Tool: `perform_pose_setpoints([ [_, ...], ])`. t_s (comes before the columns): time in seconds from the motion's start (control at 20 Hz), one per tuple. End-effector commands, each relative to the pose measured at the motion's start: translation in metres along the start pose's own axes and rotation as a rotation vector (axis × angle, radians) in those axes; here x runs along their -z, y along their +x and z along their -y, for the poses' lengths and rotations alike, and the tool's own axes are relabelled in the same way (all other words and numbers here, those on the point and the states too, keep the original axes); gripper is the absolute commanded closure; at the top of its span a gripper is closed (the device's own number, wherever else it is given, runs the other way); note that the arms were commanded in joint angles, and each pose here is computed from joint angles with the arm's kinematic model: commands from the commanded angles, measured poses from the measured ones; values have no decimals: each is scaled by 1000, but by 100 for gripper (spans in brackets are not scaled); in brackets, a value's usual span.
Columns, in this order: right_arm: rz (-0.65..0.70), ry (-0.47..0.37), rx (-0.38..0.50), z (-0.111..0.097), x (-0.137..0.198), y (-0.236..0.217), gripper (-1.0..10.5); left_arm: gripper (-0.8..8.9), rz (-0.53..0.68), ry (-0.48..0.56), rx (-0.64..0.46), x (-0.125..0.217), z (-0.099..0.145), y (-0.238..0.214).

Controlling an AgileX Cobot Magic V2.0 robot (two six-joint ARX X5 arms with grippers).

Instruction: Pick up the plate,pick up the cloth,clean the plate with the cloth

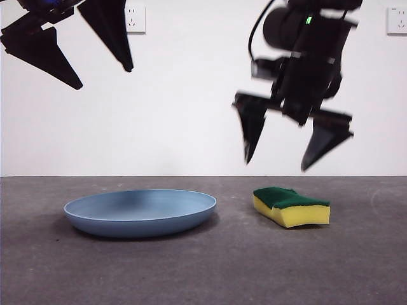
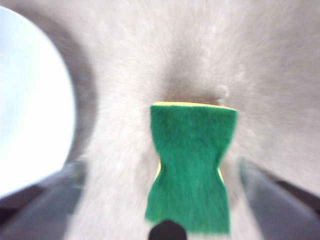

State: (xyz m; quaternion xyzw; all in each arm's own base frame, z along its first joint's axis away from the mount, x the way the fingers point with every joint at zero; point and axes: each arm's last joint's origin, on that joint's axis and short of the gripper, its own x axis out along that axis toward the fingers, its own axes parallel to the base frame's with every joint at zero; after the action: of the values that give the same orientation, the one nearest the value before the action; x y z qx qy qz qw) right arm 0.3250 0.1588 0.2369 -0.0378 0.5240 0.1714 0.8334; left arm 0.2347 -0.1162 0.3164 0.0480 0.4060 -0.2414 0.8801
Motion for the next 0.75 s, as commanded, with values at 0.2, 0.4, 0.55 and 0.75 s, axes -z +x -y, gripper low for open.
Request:
perform_pose_setpoints([
  [0.2, 119, -31, -21, -5, 1, -46, 955, 821, 8, 78, -55, 0, -1, 2],
  [0.4, 222, -59, 10, -16, 5, -79, 955, 821, 41, 81, -104, -1, -2, -4],
  [0.55, 318, -100, 34, -29, 13, -107, 955, 821, 136, 87, -107, -3, 1, -27],
  [0.75, 487, -143, -34, -40, 38, -135, 955, 822, 314, 108, -168, 8, 2, -66],
])
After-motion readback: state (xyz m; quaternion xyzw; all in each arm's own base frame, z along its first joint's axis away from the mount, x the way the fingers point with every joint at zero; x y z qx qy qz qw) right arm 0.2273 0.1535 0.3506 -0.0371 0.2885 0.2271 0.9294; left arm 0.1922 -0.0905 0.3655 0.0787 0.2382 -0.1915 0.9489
